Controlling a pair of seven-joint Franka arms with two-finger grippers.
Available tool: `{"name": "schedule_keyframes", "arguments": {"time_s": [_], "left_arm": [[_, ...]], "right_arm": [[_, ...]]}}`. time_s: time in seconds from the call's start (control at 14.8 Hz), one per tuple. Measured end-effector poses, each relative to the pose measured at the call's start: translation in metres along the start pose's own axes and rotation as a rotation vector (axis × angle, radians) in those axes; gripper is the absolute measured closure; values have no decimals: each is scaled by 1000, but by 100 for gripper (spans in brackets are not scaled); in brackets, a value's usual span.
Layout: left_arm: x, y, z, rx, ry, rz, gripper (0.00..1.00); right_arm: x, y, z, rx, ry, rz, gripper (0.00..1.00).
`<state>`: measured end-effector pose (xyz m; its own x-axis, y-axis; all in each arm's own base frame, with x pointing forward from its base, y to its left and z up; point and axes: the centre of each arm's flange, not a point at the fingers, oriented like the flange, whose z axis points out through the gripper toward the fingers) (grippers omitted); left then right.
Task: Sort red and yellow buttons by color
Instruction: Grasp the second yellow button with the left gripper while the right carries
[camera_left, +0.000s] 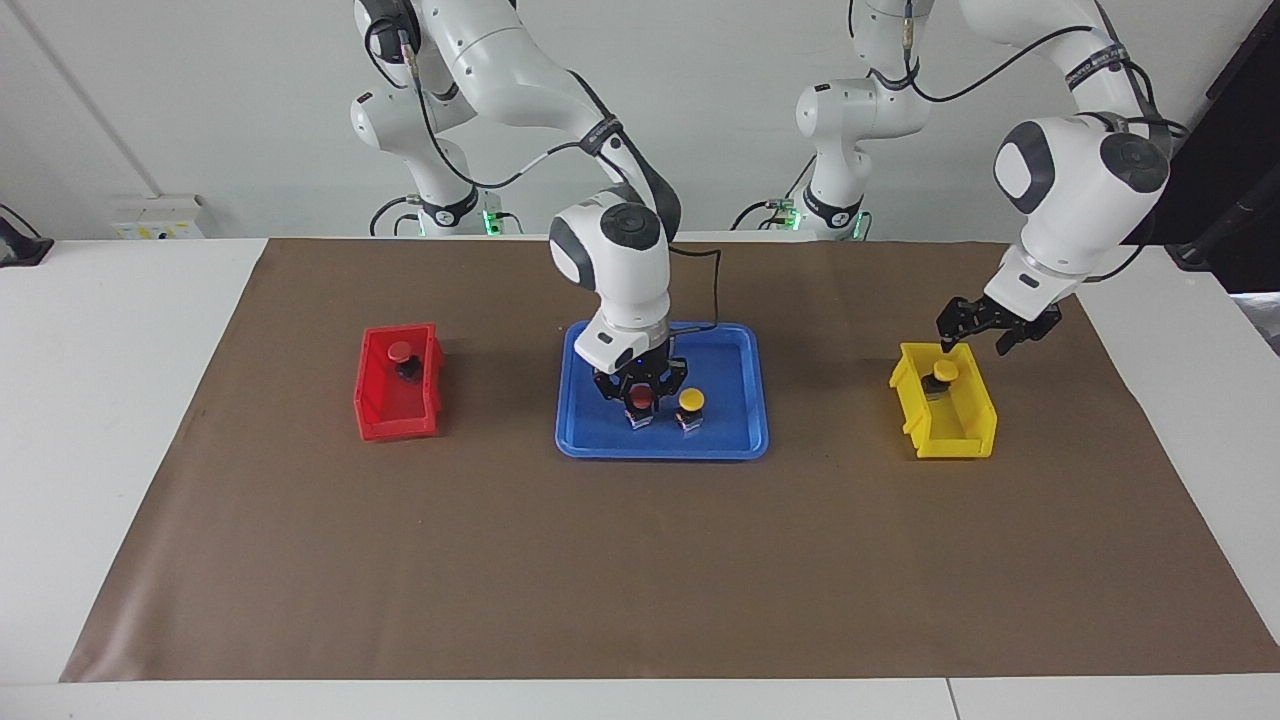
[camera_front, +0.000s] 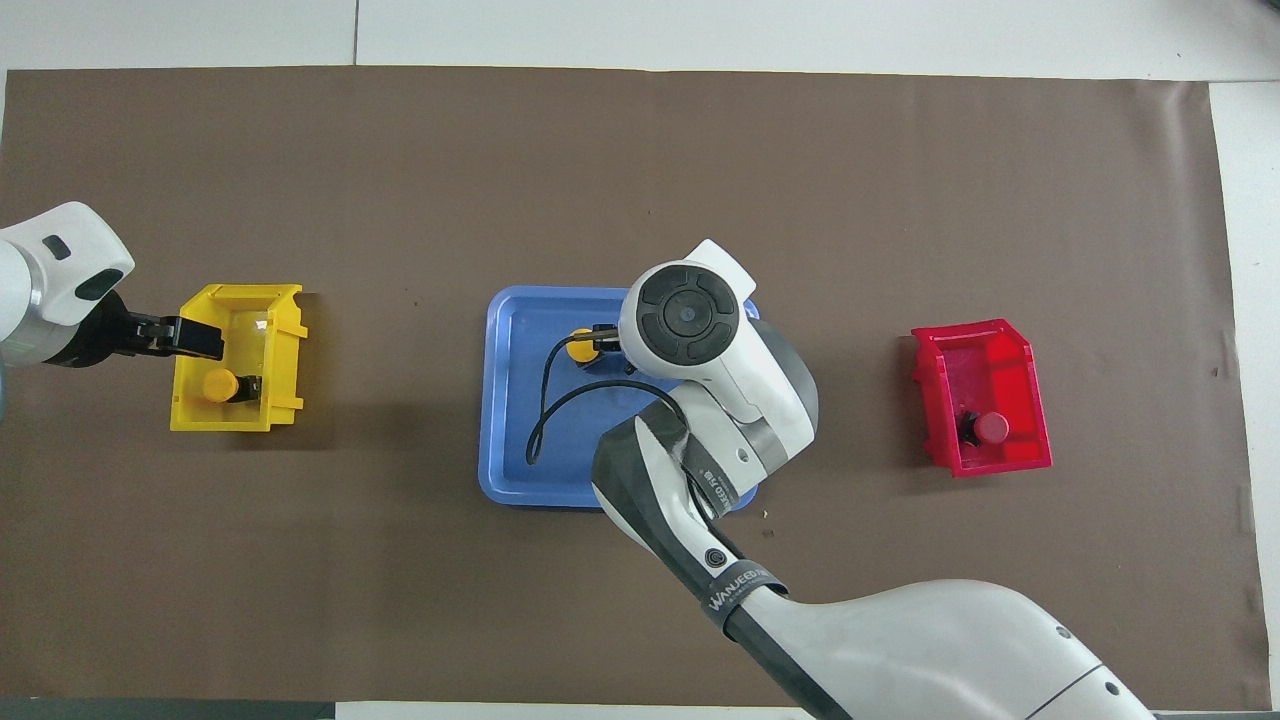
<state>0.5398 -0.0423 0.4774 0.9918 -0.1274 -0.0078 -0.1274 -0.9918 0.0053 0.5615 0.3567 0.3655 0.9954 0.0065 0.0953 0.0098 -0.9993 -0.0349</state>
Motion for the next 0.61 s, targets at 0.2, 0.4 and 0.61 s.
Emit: {"name": "schedule_keyframes", "arguments": {"time_s": [0.2, 0.4, 0.61], "left_arm": [[1, 89, -6, -1, 21, -60, 0], [-6, 170, -4, -9, 36, -88, 0], [1, 231, 12, -12, 29, -89, 3]], "right_arm": [[37, 77, -81, -17, -28, -31, 59], [50, 191, -143, 17, -73, -98, 59], [45, 306, -146, 78, -95, -155, 59]]}}
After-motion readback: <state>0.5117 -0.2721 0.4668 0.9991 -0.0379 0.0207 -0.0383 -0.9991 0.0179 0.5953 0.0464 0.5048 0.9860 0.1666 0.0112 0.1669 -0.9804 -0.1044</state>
